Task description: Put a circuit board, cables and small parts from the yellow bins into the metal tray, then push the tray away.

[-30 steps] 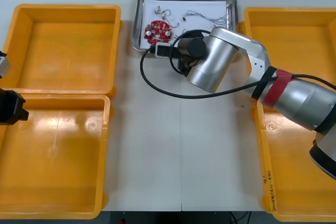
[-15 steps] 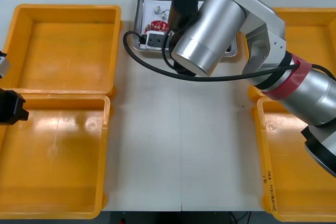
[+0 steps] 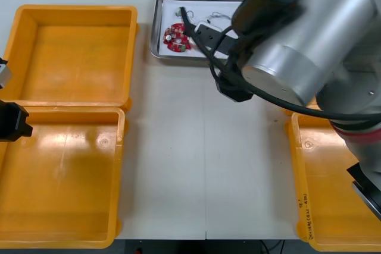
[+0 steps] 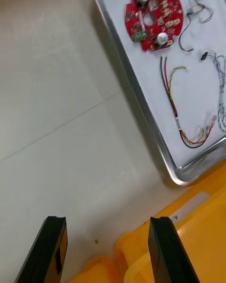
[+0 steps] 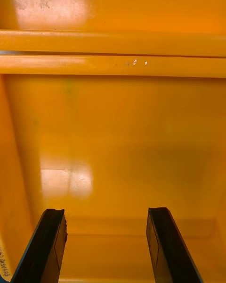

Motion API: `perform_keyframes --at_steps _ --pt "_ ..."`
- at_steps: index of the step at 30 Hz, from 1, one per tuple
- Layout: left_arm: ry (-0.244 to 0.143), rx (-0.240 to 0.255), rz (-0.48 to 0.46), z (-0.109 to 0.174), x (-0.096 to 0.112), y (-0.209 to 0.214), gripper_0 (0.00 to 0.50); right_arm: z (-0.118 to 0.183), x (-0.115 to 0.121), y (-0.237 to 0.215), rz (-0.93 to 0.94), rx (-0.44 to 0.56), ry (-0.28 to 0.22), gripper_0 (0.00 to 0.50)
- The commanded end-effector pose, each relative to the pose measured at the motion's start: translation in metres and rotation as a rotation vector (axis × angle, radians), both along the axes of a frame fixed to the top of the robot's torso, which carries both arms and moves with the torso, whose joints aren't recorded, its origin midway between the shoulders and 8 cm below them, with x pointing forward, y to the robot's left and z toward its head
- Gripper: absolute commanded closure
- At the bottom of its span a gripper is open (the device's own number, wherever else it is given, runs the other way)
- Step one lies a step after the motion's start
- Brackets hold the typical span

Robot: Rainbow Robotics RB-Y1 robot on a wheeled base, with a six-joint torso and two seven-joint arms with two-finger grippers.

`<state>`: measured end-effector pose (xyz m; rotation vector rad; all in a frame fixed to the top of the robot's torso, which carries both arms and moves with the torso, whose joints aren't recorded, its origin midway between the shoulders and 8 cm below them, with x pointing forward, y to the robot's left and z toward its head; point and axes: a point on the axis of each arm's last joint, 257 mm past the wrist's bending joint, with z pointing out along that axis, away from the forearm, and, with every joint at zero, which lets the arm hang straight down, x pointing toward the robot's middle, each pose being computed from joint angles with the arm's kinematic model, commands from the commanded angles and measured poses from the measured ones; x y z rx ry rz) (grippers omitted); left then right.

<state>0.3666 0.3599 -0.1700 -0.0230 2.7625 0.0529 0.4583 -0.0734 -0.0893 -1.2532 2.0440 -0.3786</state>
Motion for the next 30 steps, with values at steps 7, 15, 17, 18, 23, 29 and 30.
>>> perform_keyframes --at_steps 7,15,17,18,23,29,30 --pt "-0.023 0.012 0.054 0.012 -0.002 0.011 0.0 0.012 -0.031 -0.092 -0.269 0.282 -0.003 0.0" --pt "-0.023 0.012 0.054 0.012 -0.002 0.011 0.0 0.002 -0.042 -0.174 -0.559 0.439 0.063 0.0" --pt "-0.023 0.012 0.054 0.012 -0.002 0.011 0.0 -0.002 -0.043 -0.196 -0.651 0.49 0.09 0.0" --pt "-0.023 0.012 0.054 0.012 -0.002 0.011 0.0 -0.003 -0.043 -0.2 -0.671 0.505 0.095 0.0" --pt "-0.023 0.012 0.054 0.012 -0.002 0.011 0.0 -0.008 -0.044 -0.241 -0.823 0.602 0.137 0.0" --pt "-0.023 0.012 0.054 0.012 -0.002 0.011 0.0 -0.013 -0.045 -0.286 -0.885 0.627 0.182 0.0" --pt "-0.023 0.012 0.054 0.012 -0.002 0.011 0.0 -0.013 -0.045 -0.291 -0.89 0.624 0.184 0.0"
